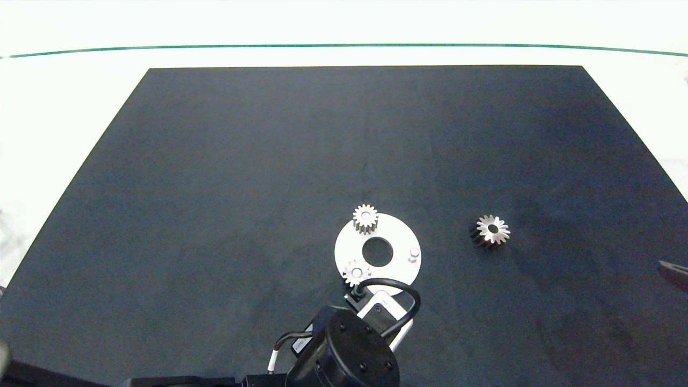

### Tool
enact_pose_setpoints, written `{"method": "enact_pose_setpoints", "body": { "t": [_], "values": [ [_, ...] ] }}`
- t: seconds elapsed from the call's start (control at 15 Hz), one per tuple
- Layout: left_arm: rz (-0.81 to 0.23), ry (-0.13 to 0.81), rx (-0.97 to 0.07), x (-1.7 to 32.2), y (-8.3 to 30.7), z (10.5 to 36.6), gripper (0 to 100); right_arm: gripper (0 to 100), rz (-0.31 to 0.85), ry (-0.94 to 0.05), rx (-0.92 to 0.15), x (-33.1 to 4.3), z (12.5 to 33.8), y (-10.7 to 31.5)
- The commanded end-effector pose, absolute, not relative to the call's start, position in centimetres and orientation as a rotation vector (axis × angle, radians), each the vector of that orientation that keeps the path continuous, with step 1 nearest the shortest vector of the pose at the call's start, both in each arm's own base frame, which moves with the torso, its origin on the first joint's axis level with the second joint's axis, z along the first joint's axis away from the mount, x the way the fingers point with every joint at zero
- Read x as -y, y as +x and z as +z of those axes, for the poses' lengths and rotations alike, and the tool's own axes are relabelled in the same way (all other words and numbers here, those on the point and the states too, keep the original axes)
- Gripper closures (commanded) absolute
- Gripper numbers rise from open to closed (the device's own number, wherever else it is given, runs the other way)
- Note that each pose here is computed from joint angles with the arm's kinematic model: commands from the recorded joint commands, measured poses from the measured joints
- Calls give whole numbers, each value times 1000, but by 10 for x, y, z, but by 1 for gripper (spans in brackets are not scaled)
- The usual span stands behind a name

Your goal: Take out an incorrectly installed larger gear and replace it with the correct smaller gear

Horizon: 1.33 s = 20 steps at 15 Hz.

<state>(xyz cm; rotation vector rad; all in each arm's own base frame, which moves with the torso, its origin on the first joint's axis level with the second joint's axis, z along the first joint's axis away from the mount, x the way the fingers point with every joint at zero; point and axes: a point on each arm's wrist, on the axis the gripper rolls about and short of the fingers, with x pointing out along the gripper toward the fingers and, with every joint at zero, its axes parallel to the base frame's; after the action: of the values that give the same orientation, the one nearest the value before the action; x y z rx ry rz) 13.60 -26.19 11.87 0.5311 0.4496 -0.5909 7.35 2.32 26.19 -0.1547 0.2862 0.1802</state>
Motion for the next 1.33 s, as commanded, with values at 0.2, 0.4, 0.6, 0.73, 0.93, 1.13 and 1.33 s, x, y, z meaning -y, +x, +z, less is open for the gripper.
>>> {"method": "enact_pose_setpoints", "body": {
  "t": [0.2,0.4,0.6,0.73,0.93,1.13,1.33],
  "values": [
    [-575,535,-464,259,141,116,29,0,180,-155,-285,-23,262,73],
    [-571,537,-467,258,141,116,35,0,180,-157,-285,-23,262,73],
    [-571,546,-476,257,141,115,41,0,180,-156,-286,-23,262,73],
    [-572,549,-477,256,140,116,44,0,180,-156,-286,-23,262,73],
    [-573,551,-479,256,140,115,50,0,180,-156,-286,-23,262,73],
    [-576,551,-477,258,139,115,56,0,180,-156,-286,-23,262,73],
    [-576,550,-476,259,140,115,62,0,180,-156,-288,-23,261,73]
  ]
}}
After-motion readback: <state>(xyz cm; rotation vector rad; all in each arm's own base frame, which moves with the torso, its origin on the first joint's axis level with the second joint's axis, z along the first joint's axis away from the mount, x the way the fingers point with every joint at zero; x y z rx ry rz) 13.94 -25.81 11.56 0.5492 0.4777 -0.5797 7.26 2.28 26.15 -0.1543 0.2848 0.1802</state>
